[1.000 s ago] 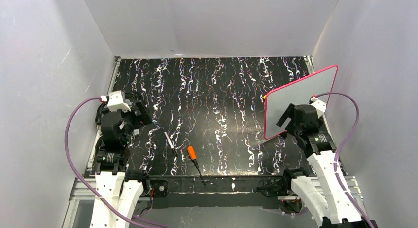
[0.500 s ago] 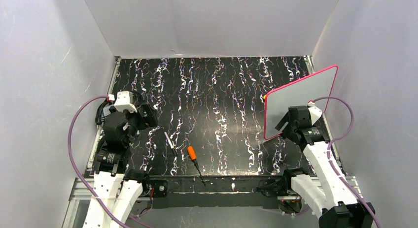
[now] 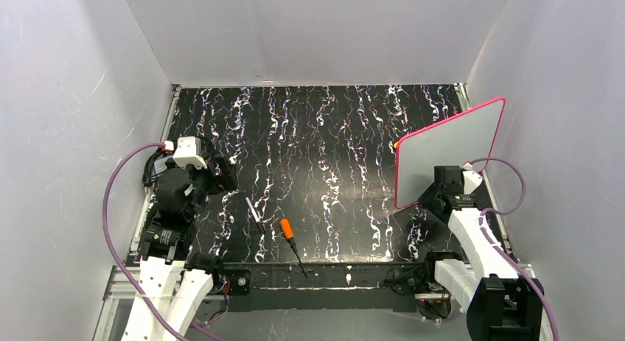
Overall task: Write a sentence on the whiteboard
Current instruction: Move the whiteboard to the center of the board.
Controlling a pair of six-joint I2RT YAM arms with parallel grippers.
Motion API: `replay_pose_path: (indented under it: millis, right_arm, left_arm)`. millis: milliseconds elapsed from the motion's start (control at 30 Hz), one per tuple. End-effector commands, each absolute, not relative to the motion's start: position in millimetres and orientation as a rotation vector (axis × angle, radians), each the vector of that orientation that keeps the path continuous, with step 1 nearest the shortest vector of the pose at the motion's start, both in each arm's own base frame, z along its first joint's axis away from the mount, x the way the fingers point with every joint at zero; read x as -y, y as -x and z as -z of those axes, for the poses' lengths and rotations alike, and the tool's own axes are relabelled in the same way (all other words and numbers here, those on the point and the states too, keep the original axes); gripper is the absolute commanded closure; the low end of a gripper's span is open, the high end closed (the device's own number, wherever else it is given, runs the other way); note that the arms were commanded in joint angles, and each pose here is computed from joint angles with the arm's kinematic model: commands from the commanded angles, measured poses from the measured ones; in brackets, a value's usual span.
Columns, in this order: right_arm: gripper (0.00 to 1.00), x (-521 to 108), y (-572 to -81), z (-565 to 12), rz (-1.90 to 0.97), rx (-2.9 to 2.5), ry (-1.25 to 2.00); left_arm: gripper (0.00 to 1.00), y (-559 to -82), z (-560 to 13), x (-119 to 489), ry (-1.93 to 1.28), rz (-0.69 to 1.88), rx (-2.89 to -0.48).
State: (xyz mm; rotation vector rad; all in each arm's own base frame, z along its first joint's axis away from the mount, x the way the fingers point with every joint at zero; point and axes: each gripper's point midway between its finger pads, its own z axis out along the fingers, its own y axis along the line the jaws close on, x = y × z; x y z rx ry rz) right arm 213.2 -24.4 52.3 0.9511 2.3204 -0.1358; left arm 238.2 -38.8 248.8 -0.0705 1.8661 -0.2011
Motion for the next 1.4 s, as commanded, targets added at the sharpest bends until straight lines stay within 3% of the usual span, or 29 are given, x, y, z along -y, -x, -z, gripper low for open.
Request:
replay_pose_path:
  millis: [0,133,667,967,1200,1367]
  right_arm:
    - [0.36,27.6,-227.6,-48.2,0.099,-2.268,-0.927]
    - [0.36,21.9,-231.7,-43.8,0.056,-2.276,-0.869]
    - [0.63,-8.9,-238.7,-34.6,-0.130,-2.385,-0.664]
    - [0.67,-16.6,-240.4,-28.0,-0.177,-2.409,-0.615]
    - [0.66,0.5,-241.4,-34.2,-0.067,-2.367,-0.687]
    - [0.57,20.0,-247.1,-54.8,0.054,-2.299,-0.714]
  left_arm:
    - [0.01,-237.6,-246.9,41.8,0.045,0.208,-1.872]
    - [0.01,-238.1,-245.3,42.9,0.040,0.212,-1.878]
    - [0.01,-240.7,-241.7,44.5,0.037,0.216,-1.897]
    - [0.01,-241.3,-240.3,45.7,0.034,0.221,-1.904]
    - [0.01,-241.8,-239.3,46.4,0.031,0.223,-1.909]
    - [0.01,-242.1,-238.0,46.9,0.029,0.225,-1.913]
